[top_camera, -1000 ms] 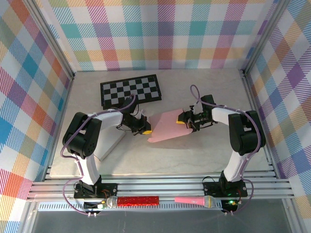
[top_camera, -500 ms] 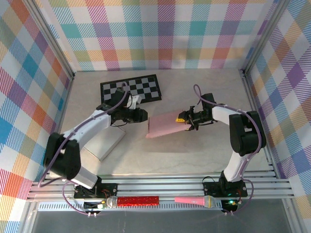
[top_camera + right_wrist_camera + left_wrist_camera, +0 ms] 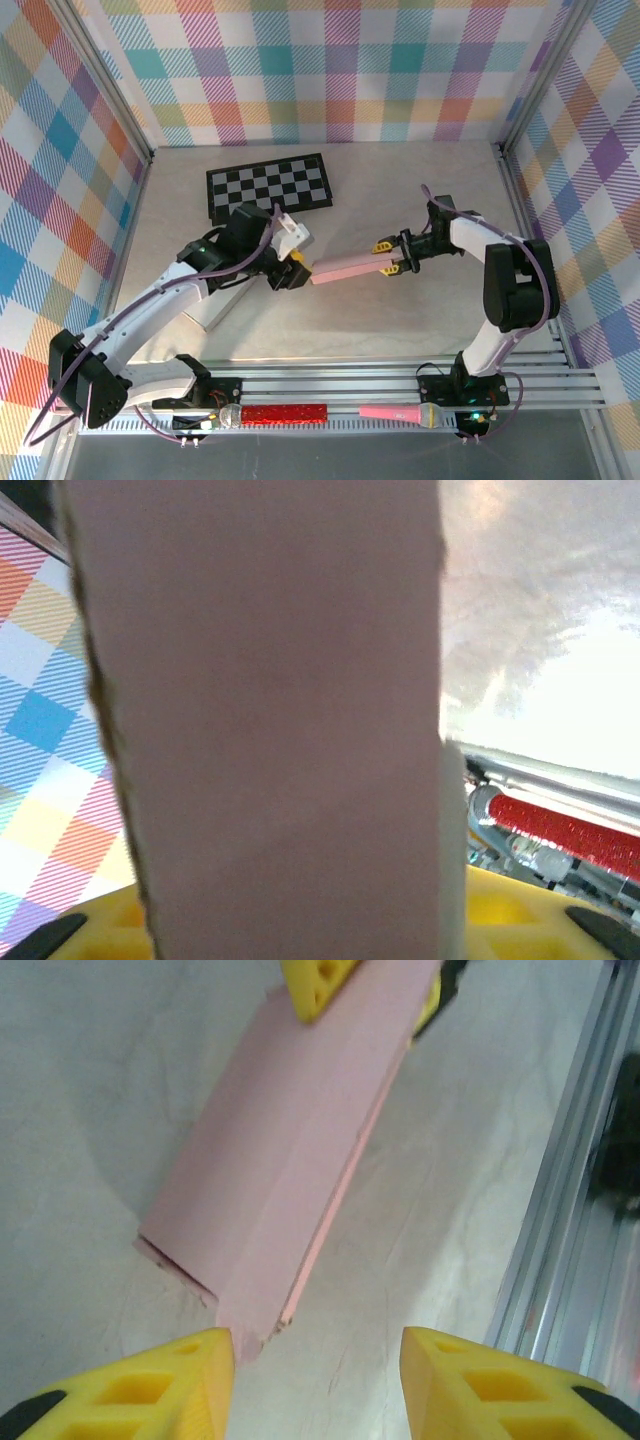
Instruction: Fold the paper box
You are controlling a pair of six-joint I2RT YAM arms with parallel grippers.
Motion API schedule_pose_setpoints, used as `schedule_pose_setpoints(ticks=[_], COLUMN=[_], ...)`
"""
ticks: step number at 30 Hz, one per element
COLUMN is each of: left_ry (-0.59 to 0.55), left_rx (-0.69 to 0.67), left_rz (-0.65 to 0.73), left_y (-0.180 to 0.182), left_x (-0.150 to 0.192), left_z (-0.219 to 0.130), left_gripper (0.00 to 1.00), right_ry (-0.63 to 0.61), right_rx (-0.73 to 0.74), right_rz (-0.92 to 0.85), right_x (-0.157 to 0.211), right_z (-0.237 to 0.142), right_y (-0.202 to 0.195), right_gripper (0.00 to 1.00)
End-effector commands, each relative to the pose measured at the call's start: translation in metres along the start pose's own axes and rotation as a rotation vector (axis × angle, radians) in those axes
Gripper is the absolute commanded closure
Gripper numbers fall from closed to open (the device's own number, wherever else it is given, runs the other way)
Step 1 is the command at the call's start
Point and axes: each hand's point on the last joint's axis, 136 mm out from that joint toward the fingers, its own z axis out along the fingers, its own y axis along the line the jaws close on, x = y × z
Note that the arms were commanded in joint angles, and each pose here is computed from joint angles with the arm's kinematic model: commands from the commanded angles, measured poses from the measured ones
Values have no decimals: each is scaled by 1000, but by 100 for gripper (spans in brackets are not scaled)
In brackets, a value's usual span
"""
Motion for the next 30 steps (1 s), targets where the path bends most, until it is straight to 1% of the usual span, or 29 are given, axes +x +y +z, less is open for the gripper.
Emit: schedule_pose_setpoints(ticks=[1, 4, 9, 13, 16, 22, 27, 30], left_ry=[128, 149, 124, 58, 67, 22, 27, 34], left_rx=[-14, -22, 7, -46, -66, -45, 11, 31], left_rz=[162, 209, 260, 307, 296, 281, 273, 269], left_y=[-4, -7, -12, -4, 3, 5, 0, -2], left_x=[34, 41, 46, 42, 43, 31, 24, 20], left_z=[13, 22, 40, 52, 62, 77, 86, 92], left_gripper=[49, 48, 48, 45, 45, 45, 48, 52], right_ry=[56, 66, 94, 103, 108, 114, 116, 117], right_rx=[21, 29, 34, 50, 55, 60, 51, 41], right_rz=[112, 144, 200, 218, 229, 237, 247, 258], right_x=[18, 21, 22, 22, 21, 16, 8, 1], right_z=[-4, -4, -3, -2, -2, -1, 0, 1], right_y=[-8, -14, -23, -27, -27, -25, -23, -21], right_gripper=[57, 57, 58, 58, 58, 58, 57, 56])
